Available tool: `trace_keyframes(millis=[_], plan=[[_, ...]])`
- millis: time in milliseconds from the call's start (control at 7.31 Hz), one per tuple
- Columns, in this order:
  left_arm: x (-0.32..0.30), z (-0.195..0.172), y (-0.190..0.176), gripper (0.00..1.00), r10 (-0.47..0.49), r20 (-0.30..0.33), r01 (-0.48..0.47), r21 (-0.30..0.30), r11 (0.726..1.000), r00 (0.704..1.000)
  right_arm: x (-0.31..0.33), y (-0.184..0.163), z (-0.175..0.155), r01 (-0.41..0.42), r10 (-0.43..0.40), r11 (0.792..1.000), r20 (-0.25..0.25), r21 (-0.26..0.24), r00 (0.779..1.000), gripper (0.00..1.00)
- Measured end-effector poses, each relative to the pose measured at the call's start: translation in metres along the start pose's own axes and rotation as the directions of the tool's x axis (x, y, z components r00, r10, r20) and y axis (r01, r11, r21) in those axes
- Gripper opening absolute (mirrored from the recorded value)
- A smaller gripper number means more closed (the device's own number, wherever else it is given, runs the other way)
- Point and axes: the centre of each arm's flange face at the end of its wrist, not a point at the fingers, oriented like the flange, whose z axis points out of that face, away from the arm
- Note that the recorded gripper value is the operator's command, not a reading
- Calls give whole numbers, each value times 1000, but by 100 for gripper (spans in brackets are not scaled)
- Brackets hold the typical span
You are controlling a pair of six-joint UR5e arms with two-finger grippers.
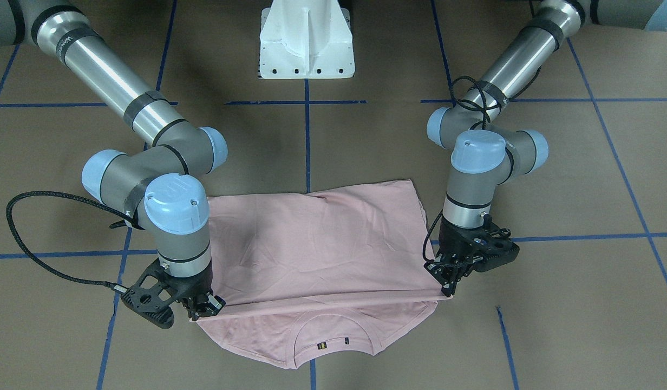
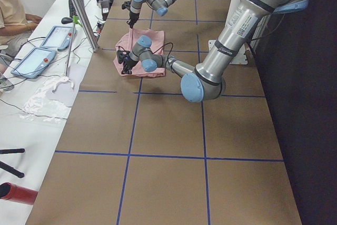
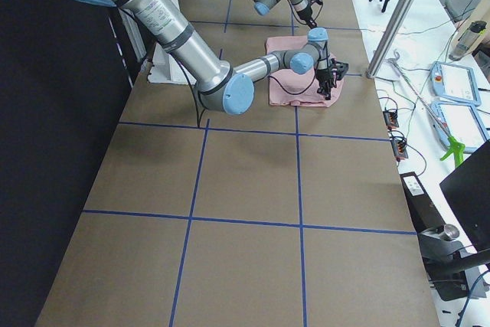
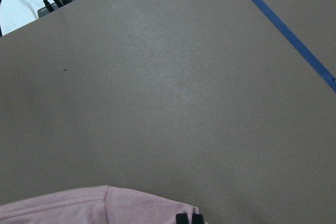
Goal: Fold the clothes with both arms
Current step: 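Lay the hem down near the collar and open both grippers, then move the right gripper to the folded edge nearest the robot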
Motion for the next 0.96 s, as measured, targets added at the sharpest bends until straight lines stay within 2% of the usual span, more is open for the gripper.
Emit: trace_keyframes(millis=[137, 274, 547, 684, 821, 957], plan=[[0, 0, 1, 29, 1, -11, -1, 0, 1000, 1000, 0, 0, 2, 1, -1, 1000, -3, 0, 1000, 41], [0, -1, 1, 29, 2, -21, -2, 0, 1000, 1000, -1, 1, 2, 1, -1, 1000, -3, -1, 1000, 49], [2, -5, 0, 29, 2, -64, -2, 1, 1000, 998, -5, 1, -1, 1, -1, 1000, 4, -1, 1000, 57], [3, -9, -1, 29, 2, -94, -2, -2, 1000, 996, -9, 1, -10, -3, 3, 1000, 22, -3, 1000, 61], [5, -18, -7, 29, -3, -125, 0, -26, 1000, 992, -8, 4, -24, -9, 10, 1000, 56, -27, 998, 64], [-1, -32, -14, 29, -11, -158, 0, -70, 998, 987, 10, 17, -36, -11, 18, 997, 92, -77, 996, 66]])
